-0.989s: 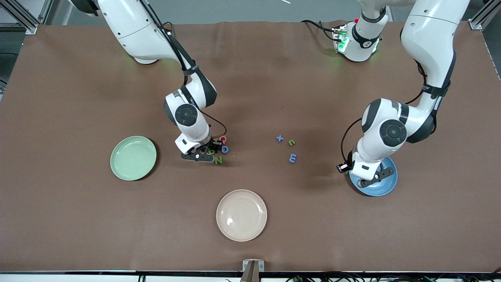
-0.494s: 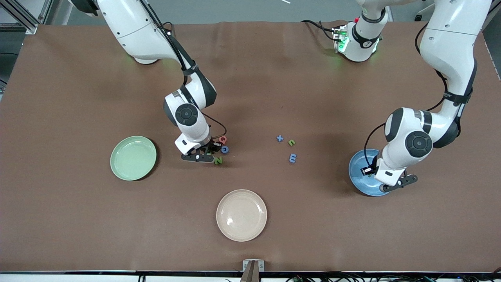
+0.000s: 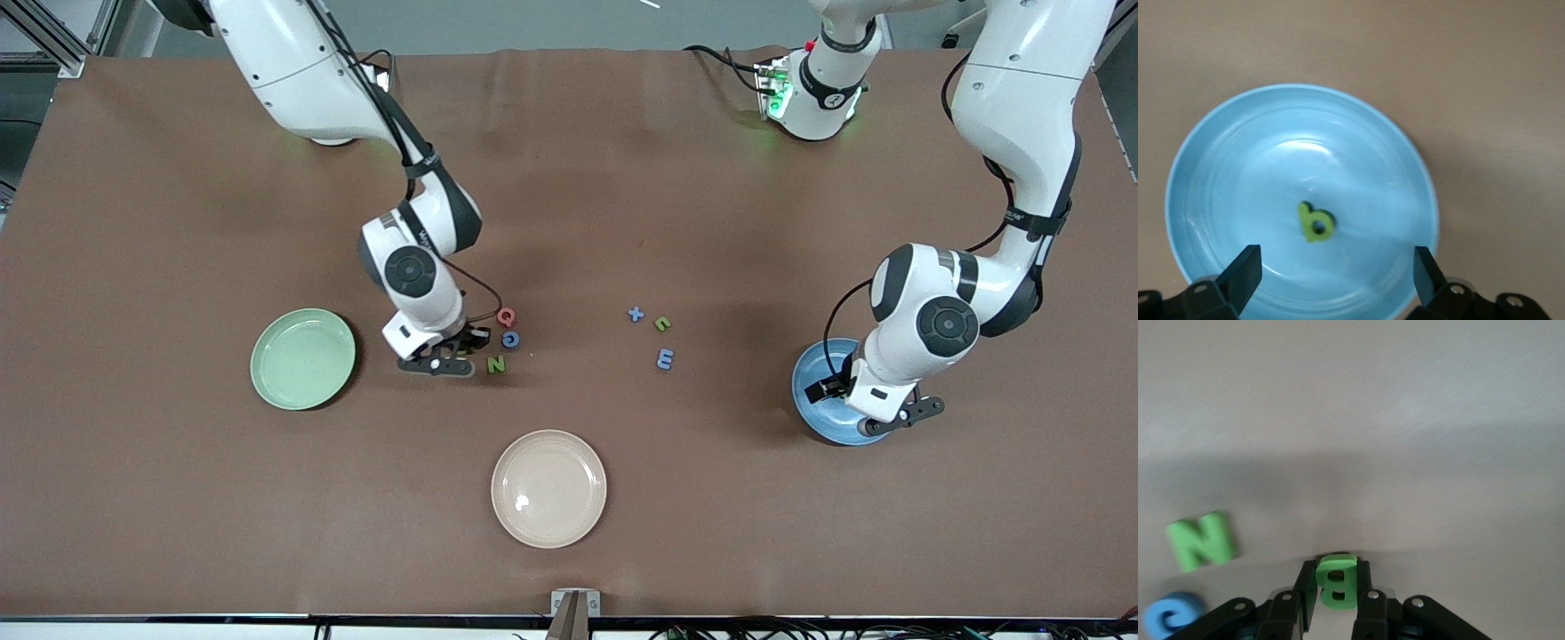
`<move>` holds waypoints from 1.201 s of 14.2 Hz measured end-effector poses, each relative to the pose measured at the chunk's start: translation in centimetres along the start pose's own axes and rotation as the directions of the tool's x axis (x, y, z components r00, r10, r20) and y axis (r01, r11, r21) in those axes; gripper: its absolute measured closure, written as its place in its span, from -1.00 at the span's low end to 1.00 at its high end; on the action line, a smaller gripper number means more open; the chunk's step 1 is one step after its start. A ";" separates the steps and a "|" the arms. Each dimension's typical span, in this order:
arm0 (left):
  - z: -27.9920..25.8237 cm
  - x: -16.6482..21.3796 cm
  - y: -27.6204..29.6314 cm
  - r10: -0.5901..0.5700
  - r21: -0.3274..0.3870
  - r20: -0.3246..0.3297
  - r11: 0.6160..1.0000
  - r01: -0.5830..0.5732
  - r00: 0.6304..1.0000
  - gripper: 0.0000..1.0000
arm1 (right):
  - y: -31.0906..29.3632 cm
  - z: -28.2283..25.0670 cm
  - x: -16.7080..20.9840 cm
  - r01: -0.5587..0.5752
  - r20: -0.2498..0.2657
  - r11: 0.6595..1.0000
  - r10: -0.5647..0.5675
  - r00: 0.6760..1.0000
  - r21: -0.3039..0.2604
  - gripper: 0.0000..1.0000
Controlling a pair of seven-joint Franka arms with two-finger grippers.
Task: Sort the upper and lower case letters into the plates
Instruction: 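Place the green B on the green plate while the left gripper reaches u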
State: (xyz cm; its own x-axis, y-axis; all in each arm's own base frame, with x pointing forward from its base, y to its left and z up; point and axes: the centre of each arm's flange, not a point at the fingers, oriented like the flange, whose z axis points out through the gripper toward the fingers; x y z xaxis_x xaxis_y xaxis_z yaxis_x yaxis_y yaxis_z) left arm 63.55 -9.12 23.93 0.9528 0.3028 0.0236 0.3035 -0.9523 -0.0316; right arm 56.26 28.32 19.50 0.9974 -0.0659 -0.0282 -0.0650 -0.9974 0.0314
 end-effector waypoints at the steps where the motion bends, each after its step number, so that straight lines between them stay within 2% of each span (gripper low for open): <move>1: -0.7 -0.8 1.3 -0.004 -0.011 -0.001 1.000 0.004 1.000 -1.00 | 2.6 -1.3 1.5 0.011 0.011 1.000 -0.011 1.000 -0.004 0.44; 3: -1.5 -2.9 4.6 -0.046 -0.034 0.009 0.998 0.046 0.999 -1.00 | 8.3 -3.9 3.8 0.050 0.037 0.999 -0.050 0.998 -0.008 0.44; 6: -1.9 -6.6 9.5 -0.099 -0.052 0.031 0.994 0.100 0.995 -1.00 | 15.7 -5.8 5.3 0.123 0.076 0.992 -0.122 0.990 -0.001 0.44; 10: -1.5 -12.3 15.6 -0.144 -0.038 0.050 0.988 0.146 0.988 -1.00 | 24.1 -3.1 4.5 0.188 0.113 0.982 -0.189 0.975 0.021 0.44; 13: -0.2 -15.4 18.1 -0.174 -0.041 0.062 0.983 0.176 0.983 -1.00 | 26.7 -0.4 2.8 0.184 0.123 0.983 -0.186 0.975 0.028 0.44; 16: 2.2 -17.7 19.8 -0.218 -0.073 0.078 0.972 0.224 0.973 -1.00 | 26.4 1.1 1.4 0.190 0.144 0.981 -0.193 0.971 0.034 0.44; 17: 3.0 -18.6 20.4 -0.216 -0.073 0.088 0.972 0.222 0.973 -0.97 | 26.3 1.1 1.3 0.192 0.145 0.981 -0.195 0.970 0.035 0.31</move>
State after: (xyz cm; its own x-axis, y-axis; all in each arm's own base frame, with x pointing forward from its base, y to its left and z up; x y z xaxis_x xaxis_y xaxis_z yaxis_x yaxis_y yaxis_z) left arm 52.08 -34.09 19.82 0.8623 0.5031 -0.0577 0.5058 -0.8613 0.0478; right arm 55.78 2.00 19.16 0.9758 0.1260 -0.1788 0.1265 -0.9919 -0.0091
